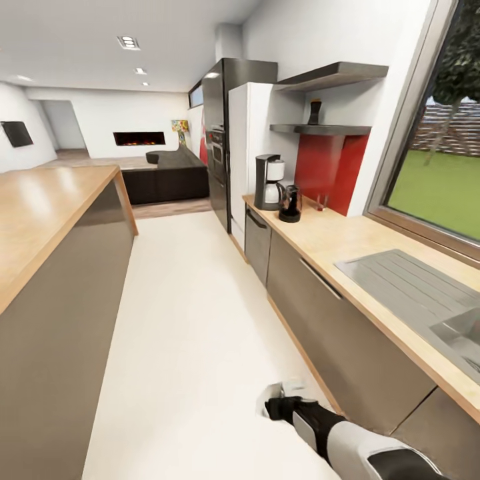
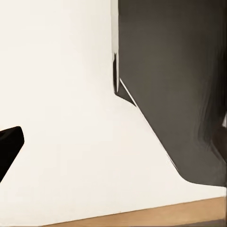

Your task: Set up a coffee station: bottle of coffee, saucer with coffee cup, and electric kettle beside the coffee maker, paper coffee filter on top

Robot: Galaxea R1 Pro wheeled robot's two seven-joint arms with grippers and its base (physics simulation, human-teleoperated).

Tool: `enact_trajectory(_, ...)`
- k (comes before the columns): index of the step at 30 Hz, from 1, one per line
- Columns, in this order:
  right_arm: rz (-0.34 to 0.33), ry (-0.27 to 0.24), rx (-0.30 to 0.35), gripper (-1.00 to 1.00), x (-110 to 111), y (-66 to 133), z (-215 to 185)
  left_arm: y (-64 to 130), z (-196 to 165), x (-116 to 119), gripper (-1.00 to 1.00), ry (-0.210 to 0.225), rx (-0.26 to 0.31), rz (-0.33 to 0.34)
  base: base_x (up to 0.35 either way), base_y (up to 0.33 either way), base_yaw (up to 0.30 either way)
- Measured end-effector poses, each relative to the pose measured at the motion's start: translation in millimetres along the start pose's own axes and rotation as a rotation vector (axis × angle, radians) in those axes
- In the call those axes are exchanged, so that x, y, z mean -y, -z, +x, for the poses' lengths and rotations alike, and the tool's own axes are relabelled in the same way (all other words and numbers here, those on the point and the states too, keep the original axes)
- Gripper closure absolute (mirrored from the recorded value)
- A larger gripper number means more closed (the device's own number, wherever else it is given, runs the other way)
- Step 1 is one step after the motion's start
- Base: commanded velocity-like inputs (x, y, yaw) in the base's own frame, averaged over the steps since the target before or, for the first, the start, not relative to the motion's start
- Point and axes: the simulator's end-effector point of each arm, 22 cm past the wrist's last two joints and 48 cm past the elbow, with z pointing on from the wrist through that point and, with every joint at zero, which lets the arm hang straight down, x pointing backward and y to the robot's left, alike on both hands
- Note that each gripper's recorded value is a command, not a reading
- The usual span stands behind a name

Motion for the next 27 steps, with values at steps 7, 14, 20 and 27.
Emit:
enact_trajectory(7,0.116,-0.041,-0.243,1.0,72.5,22.1,191.5,-0.1,-48.9,20.0,-1.0,0.004,0.098,0.024,0.004,0.0,0.261)
enact_trajectory(14,0.108,-0.016,-0.397,1.0,66.7,56.0,309.3,1.4,-68.5,29.1,-1.0,0.013,0.139,0.04,0.152,0.0,0.042)
enact_trajectory(20,0.098,0.015,-0.398,1.0,63.3,56.5,311.9,1.9,-71.6,34.1,-1.0,0.02,0.145,0.047,0.324,0.0,0.001)
enact_trajectory(27,0.101,0.008,-0.396,1.0,63.6,56.3,311.4,1.9,-71.5,34.5,-1.0,0.021,0.144,0.048,0.337,0.0,0.0)
